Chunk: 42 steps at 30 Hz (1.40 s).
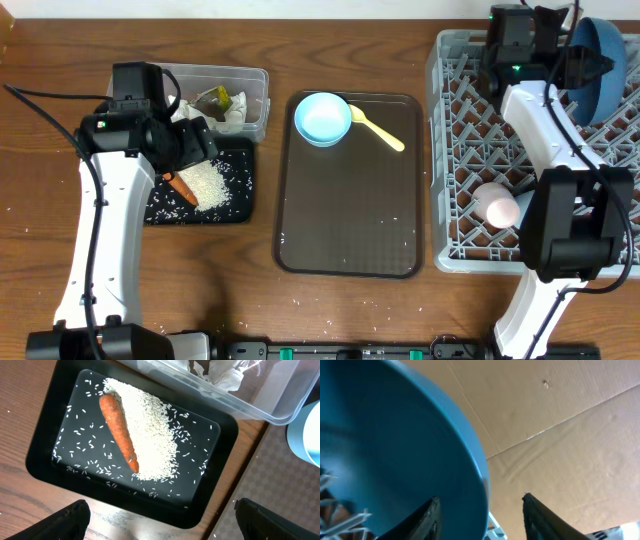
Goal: Sort waste into correct bins and load items into the dishwasher rack
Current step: 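Move the right gripper back toward the light-blue bowl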
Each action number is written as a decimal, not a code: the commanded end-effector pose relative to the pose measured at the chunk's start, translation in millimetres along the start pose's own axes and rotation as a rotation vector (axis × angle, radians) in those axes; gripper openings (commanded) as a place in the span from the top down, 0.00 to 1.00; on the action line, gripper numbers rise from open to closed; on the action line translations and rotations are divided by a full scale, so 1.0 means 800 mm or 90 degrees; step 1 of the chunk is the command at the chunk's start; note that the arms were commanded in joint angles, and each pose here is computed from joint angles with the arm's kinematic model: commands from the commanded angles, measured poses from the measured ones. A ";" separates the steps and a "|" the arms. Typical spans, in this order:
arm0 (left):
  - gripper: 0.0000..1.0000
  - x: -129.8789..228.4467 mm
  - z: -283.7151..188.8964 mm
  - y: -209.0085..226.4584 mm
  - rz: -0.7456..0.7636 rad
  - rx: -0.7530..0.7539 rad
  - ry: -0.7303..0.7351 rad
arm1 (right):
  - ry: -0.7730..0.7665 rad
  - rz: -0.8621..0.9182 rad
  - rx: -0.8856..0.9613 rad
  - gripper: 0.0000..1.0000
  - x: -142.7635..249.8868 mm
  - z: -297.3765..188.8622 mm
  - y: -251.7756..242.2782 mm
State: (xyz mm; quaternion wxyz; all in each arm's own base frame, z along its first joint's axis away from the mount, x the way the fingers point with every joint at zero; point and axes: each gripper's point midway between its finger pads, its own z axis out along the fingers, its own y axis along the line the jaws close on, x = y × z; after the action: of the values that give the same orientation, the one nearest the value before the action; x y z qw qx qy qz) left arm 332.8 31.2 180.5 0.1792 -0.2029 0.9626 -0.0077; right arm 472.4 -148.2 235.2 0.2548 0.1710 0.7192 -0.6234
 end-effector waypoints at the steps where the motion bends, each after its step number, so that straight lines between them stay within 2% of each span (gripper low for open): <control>1: 0.05 0.001 0.003 0.002 -0.002 -0.002 0.006 | -0.016 0.006 -0.015 0.44 -0.005 -0.016 0.008; 7: 0.05 0.001 0.003 0.002 -0.002 -0.002 0.006 | -0.066 -0.041 -0.097 0.28 -0.021 -0.055 0.039; 12: 0.05 0.001 0.003 0.002 -0.002 -0.002 0.006 | -0.108 -0.038 -0.179 0.23 -0.035 -0.088 0.060; 16: 0.05 0.001 0.003 0.002 -0.002 -0.002 0.006 | -0.143 -0.029 -0.296 0.18 -0.044 -0.121 0.077; 19: 0.05 0.001 0.003 0.002 -0.002 -0.002 0.006 | -0.148 0.004 -0.463 0.13 -0.043 -0.164 0.090; 22: 0.05 0.001 0.003 0.002 -0.002 -0.002 0.006 | -0.110 0.049 -0.701 0.14 -0.031 -0.229 0.092; 26: 0.05 0.001 0.003 0.002 -0.002 -0.002 0.006 | -0.048 0.071 -1.027 0.10 -0.012 -0.333 0.068; 28: 0.04 0.001 0.003 0.002 -0.002 -0.002 0.006 | -0.043 0.077 -1.149 0.22 -0.013 -0.376 0.051; 30: 0.04 0.001 0.003 0.002 -0.002 -0.002 0.006 | -0.020 0.104 -1.195 0.28 -0.017 -0.397 0.049; 36: 0.04 0.001 0.003 0.002 -0.002 -0.002 0.006 | 0.076 0.161 -1.162 0.38 -0.008 -0.439 0.110; 42: 0.04 0.001 0.003 0.002 -0.002 -0.002 0.006 | 0.162 0.150 -1.119 0.49 0.039 -0.483 0.201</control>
State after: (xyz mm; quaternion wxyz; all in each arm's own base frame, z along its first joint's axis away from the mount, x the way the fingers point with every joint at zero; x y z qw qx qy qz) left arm 332.8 31.2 180.4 0.1790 -0.2029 0.9627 -0.0077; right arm 480.7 239.6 160.8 0.3089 0.0012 0.9274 0.2110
